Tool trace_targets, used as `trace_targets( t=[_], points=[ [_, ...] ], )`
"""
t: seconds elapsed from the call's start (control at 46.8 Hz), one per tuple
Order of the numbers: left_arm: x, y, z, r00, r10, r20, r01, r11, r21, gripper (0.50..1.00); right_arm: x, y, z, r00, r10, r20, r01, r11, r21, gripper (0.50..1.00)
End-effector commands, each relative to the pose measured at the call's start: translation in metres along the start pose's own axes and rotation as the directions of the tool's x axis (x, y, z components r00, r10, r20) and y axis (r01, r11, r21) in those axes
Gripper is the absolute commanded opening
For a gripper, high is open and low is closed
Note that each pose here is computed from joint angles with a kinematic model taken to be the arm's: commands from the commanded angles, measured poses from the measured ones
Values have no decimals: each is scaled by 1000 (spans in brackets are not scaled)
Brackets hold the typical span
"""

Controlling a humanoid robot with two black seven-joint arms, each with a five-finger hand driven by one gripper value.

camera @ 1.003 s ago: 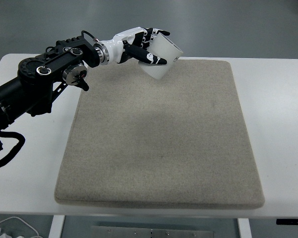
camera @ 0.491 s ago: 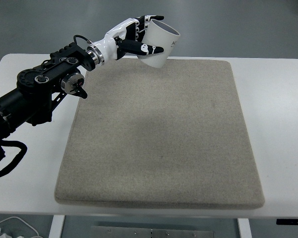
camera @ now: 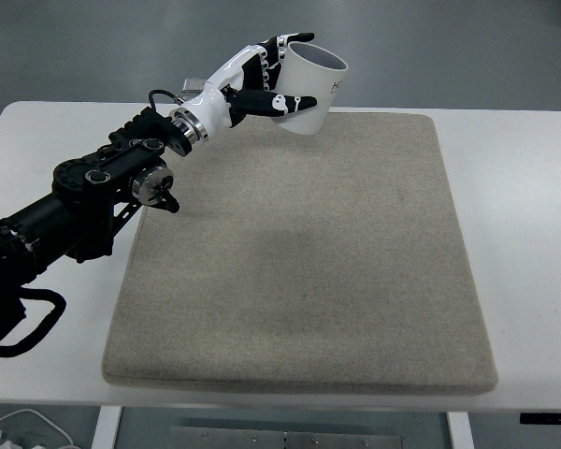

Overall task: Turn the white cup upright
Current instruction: 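Lift the cup with the left hand and rotate it opening-up, then lower the upright cup onto the mat with the left hand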

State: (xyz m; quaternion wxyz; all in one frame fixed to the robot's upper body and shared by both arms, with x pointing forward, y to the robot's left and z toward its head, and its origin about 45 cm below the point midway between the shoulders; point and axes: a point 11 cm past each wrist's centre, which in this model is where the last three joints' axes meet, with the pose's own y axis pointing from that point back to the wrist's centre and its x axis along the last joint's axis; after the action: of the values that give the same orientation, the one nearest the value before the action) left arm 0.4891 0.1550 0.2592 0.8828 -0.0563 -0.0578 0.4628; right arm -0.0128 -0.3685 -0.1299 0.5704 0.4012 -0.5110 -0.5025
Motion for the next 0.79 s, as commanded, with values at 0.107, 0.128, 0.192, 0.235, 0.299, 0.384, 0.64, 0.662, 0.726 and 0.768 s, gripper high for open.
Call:
trace_targets(
  t=[0.107,0.128,0.192,0.235,0.299,0.384,0.64,0.662,0.726,0.768],
  points=[
    [7,9,-9,999,39,23,-39,999,-11,500,0,0,0,1000,0,0,0,1000,0,930],
    [8,10,-11,999,42,29,-42,999,-8,500,0,0,-1,1000,0,0,0,1000,1,930],
    [8,13,-17,998,48,50,-49,999,8,500,0,0,0,1000,0,0,0,1000,0,928],
    [6,16,-22,997,48,65,-49,999,20,500,0,0,0,1000,0,0,0,1000,0,930],
    [2,17,-28,995,43,92,-47,998,36,500,0,0,0,1000,0,0,0,1000,0,930],
    [-7,19,-38,992,36,119,-43,997,57,500,0,0,-1,1000,0,0,0,1000,1,928],
    [-13,17,-42,979,80,187,-92,994,56,500,0,0,-1,1000,0,0,0,1000,1,930],
    [-12,17,-42,978,85,191,-97,994,55,500,0,0,-1,1000,0,0,0,1000,1,928],
    [-13,16,-42,977,93,194,-105,993,52,500,0,0,0,1000,0,0,0,1000,0,930],
    [-16,15,-43,978,89,191,-101,993,53,500,0,0,0,1000,0,0,0,1000,0,930]
  ],
)
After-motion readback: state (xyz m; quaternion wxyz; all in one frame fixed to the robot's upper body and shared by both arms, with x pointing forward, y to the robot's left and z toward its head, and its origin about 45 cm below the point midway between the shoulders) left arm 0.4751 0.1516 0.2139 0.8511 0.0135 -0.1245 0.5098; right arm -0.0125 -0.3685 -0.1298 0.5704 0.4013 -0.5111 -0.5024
